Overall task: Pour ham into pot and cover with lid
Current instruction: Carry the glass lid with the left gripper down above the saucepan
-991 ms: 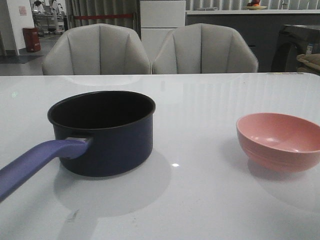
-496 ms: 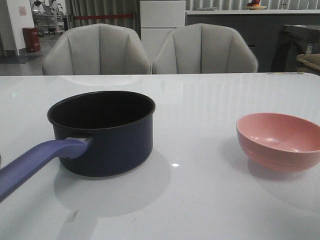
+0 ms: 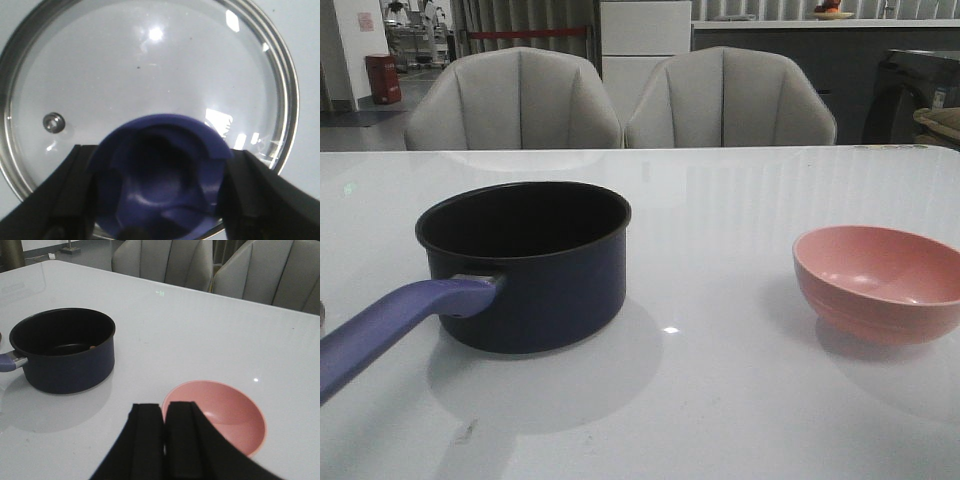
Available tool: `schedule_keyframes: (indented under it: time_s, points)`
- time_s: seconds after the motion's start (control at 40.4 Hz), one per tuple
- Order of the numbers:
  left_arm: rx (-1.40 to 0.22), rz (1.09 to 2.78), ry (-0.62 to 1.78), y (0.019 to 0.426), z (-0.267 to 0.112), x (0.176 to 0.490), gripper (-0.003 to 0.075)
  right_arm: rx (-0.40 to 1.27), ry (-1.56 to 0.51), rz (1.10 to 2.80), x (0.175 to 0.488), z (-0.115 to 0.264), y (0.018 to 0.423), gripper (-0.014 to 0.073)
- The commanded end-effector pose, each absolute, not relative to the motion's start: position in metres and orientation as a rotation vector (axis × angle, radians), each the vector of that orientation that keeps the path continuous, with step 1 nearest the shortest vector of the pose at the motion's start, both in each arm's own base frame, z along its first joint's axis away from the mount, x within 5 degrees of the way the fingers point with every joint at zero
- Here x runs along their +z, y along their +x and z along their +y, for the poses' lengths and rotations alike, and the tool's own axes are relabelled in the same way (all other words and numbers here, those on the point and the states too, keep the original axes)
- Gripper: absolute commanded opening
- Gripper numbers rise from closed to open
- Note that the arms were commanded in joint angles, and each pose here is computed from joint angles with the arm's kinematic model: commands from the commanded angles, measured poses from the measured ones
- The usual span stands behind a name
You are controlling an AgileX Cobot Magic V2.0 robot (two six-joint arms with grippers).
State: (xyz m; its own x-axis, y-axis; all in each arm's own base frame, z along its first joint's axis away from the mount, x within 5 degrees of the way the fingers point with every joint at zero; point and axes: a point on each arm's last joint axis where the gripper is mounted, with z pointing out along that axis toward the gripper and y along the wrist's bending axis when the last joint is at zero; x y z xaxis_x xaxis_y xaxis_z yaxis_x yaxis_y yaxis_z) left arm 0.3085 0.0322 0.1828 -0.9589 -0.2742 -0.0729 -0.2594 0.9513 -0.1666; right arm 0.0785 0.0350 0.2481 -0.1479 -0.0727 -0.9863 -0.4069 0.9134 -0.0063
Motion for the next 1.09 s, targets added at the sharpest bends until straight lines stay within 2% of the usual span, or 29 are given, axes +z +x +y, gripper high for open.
schedule_keyframes:
  time_s: [0.0, 0.446, 0.644, 0.892, 1.066]
  points:
    - [-0.262, 2.925, -0.404, 0.317, 0.03, 0.206, 0.0232, 0.296, -0.34, 1.612, 0.264, 0.034, 0.08, 0.0151]
    - [-0.262, 2.879, -0.345, 0.324, 0.031, 0.241, 0.0228, 0.296, -0.34, 1.612, 0.264, 0.034, 0.08, 0.0151]
    - [-0.243, 2.823, -0.277, 0.328, 0.028, 0.272, 0.0228, 0.296, -0.34, 1.612, 0.264, 0.034, 0.08, 0.0151]
    - [-0.136, 2.79, 0.08, 0.336, -0.022, 0.317, 0.0227, 0.296, -0.34, 1.612, 0.264, 0.034, 0.08, 0.0151]
    - [-0.158, 2.714, 0.251, 0.336, -0.062, 0.339, 0.0227, 0.296, -0.34, 1.612, 0.264, 0.034, 0.08, 0.0151]
